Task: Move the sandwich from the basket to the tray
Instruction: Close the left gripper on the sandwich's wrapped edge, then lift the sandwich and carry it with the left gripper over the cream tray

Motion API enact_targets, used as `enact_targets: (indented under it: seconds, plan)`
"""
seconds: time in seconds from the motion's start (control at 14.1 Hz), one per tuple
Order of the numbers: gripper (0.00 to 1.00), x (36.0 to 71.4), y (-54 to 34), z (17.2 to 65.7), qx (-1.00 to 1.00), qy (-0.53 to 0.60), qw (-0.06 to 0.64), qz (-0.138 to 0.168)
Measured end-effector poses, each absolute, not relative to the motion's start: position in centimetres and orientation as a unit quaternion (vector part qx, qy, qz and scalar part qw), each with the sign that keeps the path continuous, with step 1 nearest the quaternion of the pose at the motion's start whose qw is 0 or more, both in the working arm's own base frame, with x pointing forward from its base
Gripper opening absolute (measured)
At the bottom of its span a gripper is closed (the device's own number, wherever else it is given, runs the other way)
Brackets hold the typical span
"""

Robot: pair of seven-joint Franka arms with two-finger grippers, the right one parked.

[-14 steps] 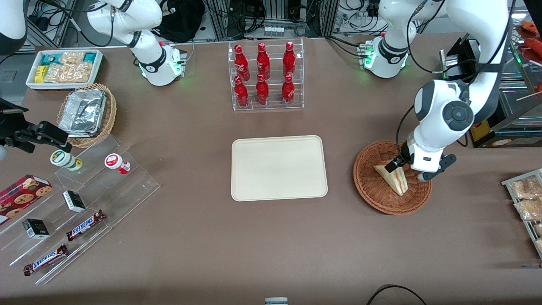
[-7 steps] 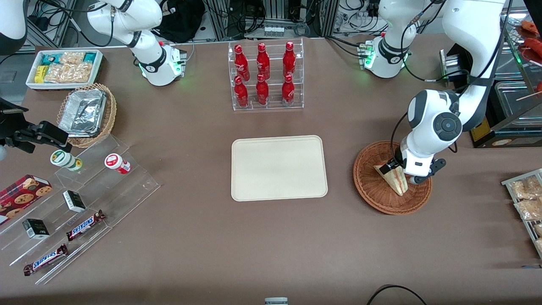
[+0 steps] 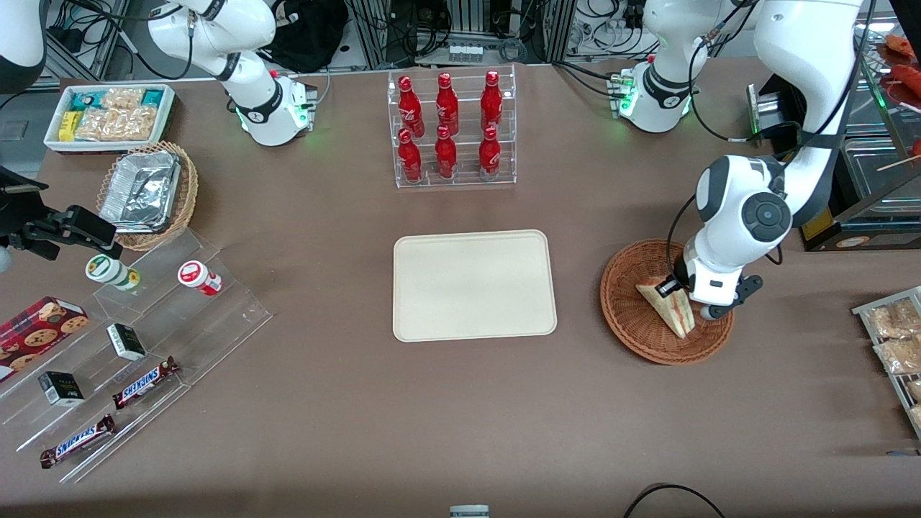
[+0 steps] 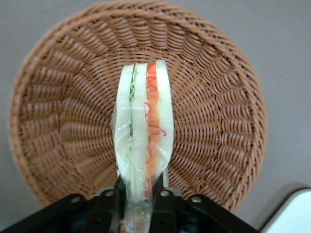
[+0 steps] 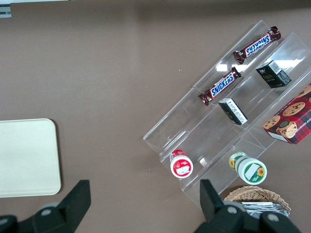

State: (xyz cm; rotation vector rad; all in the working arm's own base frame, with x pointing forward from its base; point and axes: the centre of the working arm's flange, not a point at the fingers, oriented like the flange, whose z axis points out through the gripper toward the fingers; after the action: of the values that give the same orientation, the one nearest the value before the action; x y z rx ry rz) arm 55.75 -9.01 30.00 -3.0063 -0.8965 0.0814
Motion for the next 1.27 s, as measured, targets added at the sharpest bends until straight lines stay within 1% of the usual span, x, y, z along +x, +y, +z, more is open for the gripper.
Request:
enact_targets:
  seconds: [0.14,0.21,0.35,0.5,0.64,0.78,1.06,1.27]
  plan:
    - [0.17,56.9,-9.8,34.5,-0.959,-0.279,0.016,0.045]
    - [0.17,57.5,-11.1,37.2,-0.962,-0.269,0.02,0.048]
    - [0.17,58.0,-15.5,41.6,-0.97,-0.239,0.016,0.037]
    - [0.17,57.1,-21.1,43.3,-0.979,-0.204,0.009,0.026]
    - [0.17,55.2,-27.0,42.7,-0.986,-0.166,0.009,0.029]
    - [0.15,53.5,-32.6,41.0,-0.991,-0.127,0.009,0.036]
    - [0.14,51.1,-41.0,35.6,-0.997,-0.065,-0.003,0.042]
    - [0.14,49.5,-44.8,31.1,-0.998,-0.038,-0.013,0.045]
